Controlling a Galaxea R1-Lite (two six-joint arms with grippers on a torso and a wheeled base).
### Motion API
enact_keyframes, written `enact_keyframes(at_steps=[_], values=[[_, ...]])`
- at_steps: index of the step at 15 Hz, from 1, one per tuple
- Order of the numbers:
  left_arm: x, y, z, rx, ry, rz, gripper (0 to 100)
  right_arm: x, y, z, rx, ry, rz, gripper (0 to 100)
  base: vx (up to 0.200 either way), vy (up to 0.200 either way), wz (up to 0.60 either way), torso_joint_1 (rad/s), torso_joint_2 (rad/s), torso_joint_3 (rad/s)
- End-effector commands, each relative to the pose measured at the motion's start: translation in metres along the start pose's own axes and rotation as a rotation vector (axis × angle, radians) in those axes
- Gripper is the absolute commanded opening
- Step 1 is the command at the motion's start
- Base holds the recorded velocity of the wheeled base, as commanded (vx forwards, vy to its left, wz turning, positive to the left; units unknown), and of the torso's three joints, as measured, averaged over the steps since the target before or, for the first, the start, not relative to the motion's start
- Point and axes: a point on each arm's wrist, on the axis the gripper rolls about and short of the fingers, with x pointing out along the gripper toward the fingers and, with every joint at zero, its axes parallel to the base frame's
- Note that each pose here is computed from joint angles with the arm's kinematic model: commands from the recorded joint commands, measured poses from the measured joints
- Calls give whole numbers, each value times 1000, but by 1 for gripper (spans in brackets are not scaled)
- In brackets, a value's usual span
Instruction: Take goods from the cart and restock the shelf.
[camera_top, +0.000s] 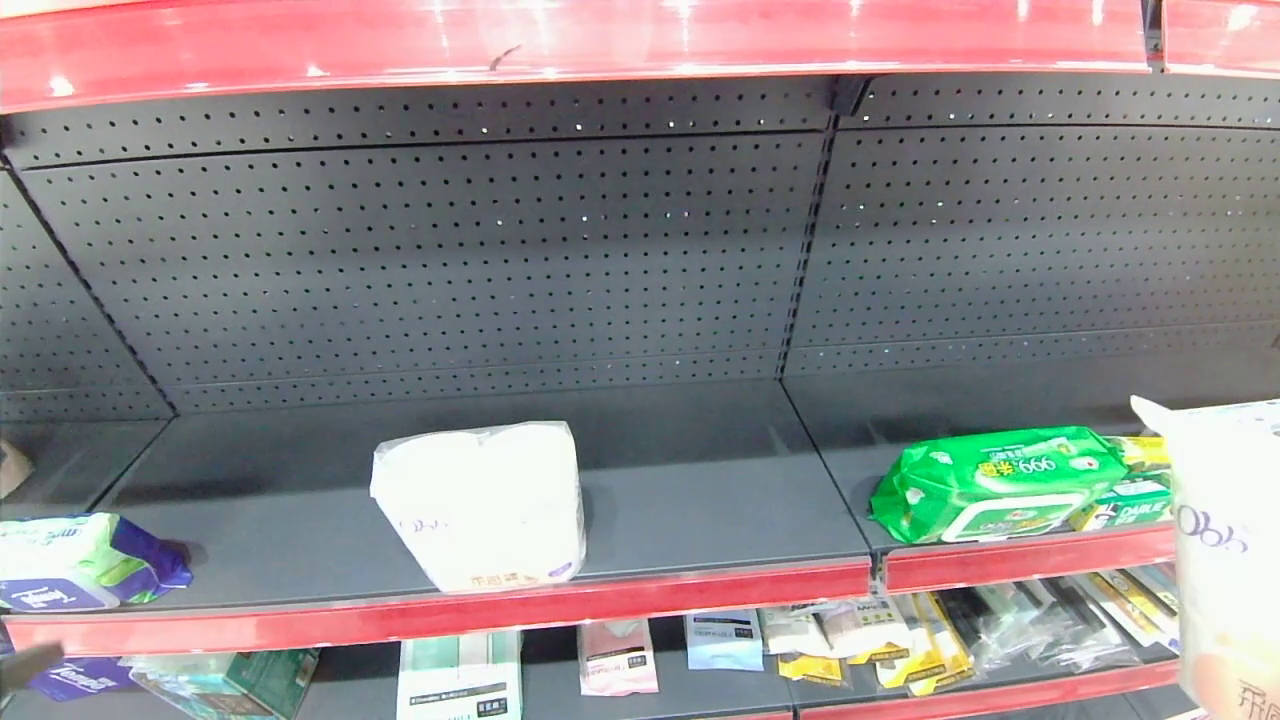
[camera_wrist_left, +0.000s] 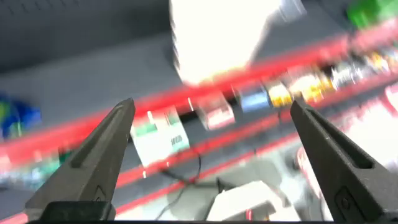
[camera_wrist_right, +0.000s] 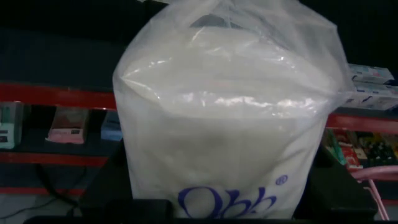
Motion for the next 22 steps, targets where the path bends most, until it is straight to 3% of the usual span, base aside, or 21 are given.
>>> enact_keyframes(at_steps=[1,4,8,9,12,22], values=[[-59,-11,-45,96,-172,2,100,15,1,14,-8,37,24,0,0,0,0,0,0,0],[-59,-8,-46,85,-171,125,100,24,-2,38,-5,16,48,0,0,0,0,0,0,0],[-60,-8,-45,91,-185,127,100,25,-2,44,2,5,67,0,0,0,0,0,0,0],[-59,-8,-44,105,-179,127,100,25,-2,44,3,8,69,0,0,0,0,0,0,0],[-58,-8,-45,129,-166,119,100,27,-2,43,3,19,69,0,0,0,600,4,5,6],[-58,-7,-45,132,-167,115,100,42,1,43,19,77,78,0,0,0,540,3,1,1]])
